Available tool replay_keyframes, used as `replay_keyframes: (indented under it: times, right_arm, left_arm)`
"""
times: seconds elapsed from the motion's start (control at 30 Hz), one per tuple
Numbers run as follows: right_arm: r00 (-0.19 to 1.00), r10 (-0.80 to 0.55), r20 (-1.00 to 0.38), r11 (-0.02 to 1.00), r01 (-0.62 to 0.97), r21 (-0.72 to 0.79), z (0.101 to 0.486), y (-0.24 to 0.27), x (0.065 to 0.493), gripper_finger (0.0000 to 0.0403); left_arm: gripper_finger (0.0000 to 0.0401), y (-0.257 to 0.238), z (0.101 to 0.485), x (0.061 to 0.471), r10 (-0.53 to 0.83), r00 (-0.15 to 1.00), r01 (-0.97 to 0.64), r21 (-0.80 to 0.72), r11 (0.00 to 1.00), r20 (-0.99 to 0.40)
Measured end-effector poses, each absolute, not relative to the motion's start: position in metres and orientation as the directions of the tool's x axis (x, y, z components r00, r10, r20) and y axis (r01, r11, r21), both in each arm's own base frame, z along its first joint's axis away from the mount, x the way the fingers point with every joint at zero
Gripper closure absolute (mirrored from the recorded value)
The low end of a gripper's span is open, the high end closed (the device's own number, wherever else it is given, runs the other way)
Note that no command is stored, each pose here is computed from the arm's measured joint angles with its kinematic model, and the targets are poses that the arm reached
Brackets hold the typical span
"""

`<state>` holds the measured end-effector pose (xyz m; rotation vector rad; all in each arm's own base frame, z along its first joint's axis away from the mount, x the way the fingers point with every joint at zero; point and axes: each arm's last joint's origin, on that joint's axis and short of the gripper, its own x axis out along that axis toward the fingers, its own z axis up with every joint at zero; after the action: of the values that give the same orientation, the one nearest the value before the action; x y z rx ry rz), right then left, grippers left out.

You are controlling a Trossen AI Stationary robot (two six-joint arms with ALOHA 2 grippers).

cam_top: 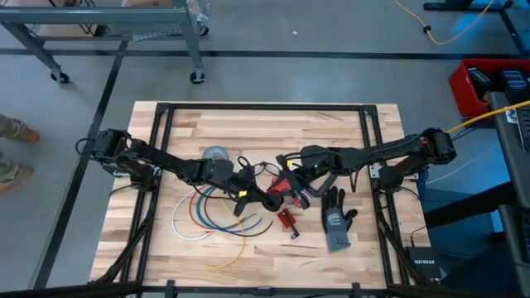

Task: Coil cords
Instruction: Uncoil the red wire from the spool

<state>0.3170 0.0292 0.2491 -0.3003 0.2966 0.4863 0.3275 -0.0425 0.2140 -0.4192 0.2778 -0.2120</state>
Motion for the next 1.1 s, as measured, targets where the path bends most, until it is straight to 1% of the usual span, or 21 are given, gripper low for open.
replay_keyframes:
  times: [0.23,0.3,0.37,0.5,0.57,0.67,0.77,0.83,0.93,1.1]
  right_arm:
    - [0.82,0.435,-0.372,0.842,-0.517,-0.153,0.238,0.03,0.322,0.0375]
    - [0.813,0.442,-0.378,0.839,-0.524,-0.146,0.235,0.031,0.324,0.0392]
    - [0.814,0.442,-0.377,0.839,-0.524,-0.147,0.234,0.031,0.325,0.0398]
    - [0.832,0.44,-0.338,0.841,-0.513,-0.169,0.239,0.031,0.325,0.0397]
    - [0.849,0.415,-0.327,0.851,-0.489,-0.19,0.243,0.028,0.324,0.0399]
    - [0.891,0.321,-0.323,0.885,-0.403,-0.233,0.251,0.022,0.32,0.0396]
    - [0.918,0.217,-0.332,0.912,-0.312,-0.265,0.257,0.018,0.315,0.0385]
    - [0.915,0.189,-0.357,0.911,-0.3,-0.284,0.257,0.018,0.312,0.0376]
    - [0.896,0.206,-0.393,0.905,-0.328,-0.273,0.255,0.019,0.309,0.0361]
    - [0.867,0.286,-0.409,0.902,-0.387,-0.189,0.253,0.021,0.307,0.0321]
  left_arm:
    - [0.0398,-0.043,0.212,0.327,-0.263,0.936,0.143,-0.429,0.892,-0.234]
    - [0.0398,-0.043,0.212,0.327,-0.271,0.932,0.147,-0.433,0.889,-0.24]
    - [0.0398,-0.045,0.211,0.326,-0.274,0.929,0.147,-0.433,0.889,-0.247]
    - [0.0398,-0.05,0.212,0.326,-0.292,0.926,0.166,-0.435,0.885,-0.241]
    - [0.0398,-0.053,0.213,0.326,-0.298,0.924,0.167,-0.448,0.878,-0.238]
    - [0.0398,-0.058,0.216,0.325,-0.321,0.92,0.192,-0.455,0.87,-0.224]
    - [0.0398,-0.06,0.217,0.323,-0.34,0.91,0.204,-0.457,0.866,-0.237]
    - [0.0398,-0.061,0.218,0.322,-0.334,0.911,0.197,-0.456,0.868,-0.242]
    - [0.0398,-0.06,0.22,0.321,-0.33,0.914,0.199,-0.451,0.87,-0.235]
    - [0.0398,-0.061,0.218,0.321,-0.334,0.911,0.198,-0.454,0.869,-0.243]
